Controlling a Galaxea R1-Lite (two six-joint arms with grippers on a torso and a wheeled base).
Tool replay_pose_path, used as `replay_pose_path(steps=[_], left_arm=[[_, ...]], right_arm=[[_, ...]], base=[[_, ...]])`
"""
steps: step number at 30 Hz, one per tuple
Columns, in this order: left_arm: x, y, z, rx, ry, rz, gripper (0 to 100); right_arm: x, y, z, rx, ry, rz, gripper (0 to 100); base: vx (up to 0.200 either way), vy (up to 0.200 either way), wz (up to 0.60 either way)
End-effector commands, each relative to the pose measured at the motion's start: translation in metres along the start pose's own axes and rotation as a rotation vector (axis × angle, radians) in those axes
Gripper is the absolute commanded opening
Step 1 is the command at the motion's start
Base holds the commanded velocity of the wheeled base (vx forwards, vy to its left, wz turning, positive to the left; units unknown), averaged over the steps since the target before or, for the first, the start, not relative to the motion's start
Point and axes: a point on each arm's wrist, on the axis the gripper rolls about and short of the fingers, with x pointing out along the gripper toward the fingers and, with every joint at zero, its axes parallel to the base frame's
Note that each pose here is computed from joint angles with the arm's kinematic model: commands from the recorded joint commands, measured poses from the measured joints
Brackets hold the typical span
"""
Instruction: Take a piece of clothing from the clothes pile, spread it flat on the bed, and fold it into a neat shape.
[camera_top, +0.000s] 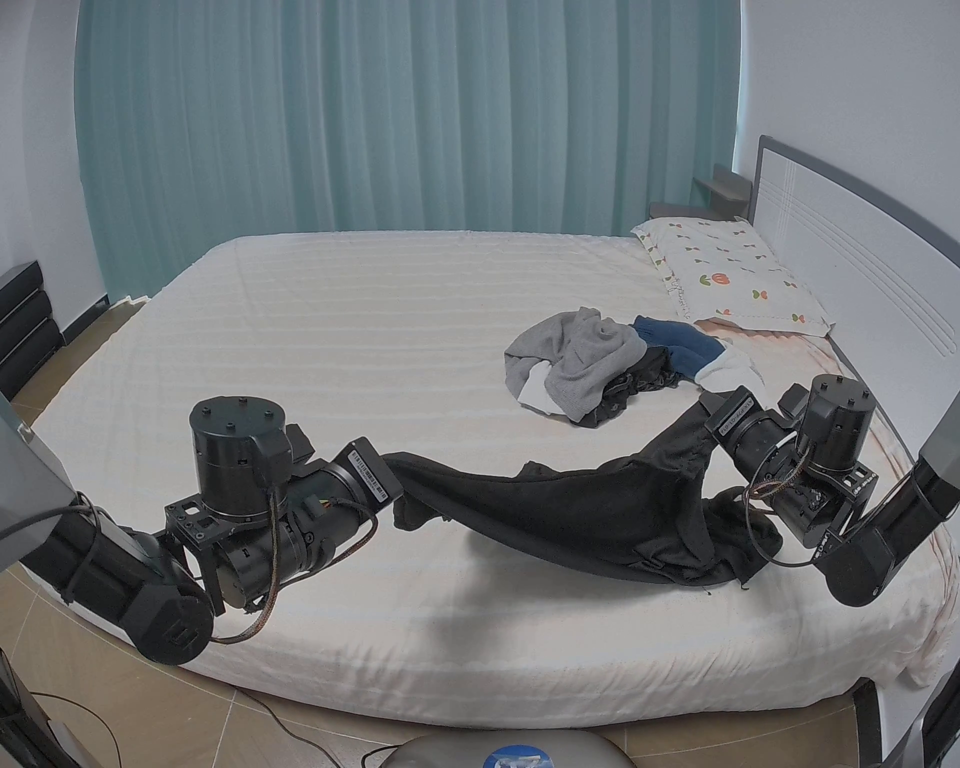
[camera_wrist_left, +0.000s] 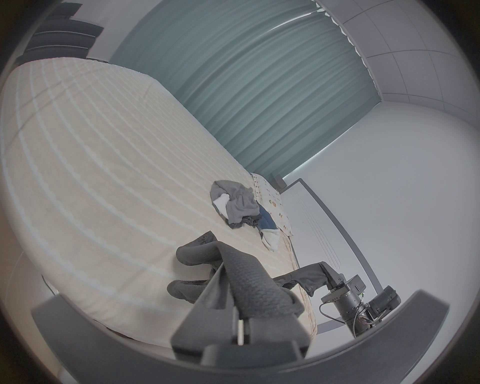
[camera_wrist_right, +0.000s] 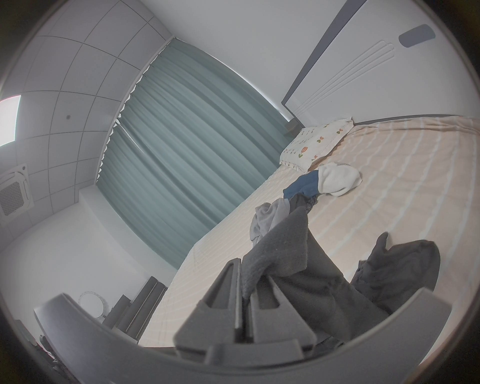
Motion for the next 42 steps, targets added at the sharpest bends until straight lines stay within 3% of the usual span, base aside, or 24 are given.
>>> replay_pose_path(steps=[1,20,42], left_arm=[[-0.002,-0.001,0.002,-0.001,-0.006,-0.006,0],[-0.003,-0.001,0.004,-0.001,-0.012,-0.003,0],[-0.002,0.000,0.003,-0.001,-0.010,0.001,0]], right_arm=[[-0.001,0.001,0.001,0.002,-0.003,0.006,0],[-0.006,0.013,0.009,0.028,-0.069,0.090,0],[-0.008,0.016,0.005,0.032,-0.057,0.107,0]], base=[[0.000,0.200,0.00],[0.000,0.200,0.00],[0.000,0.200,0.00]])
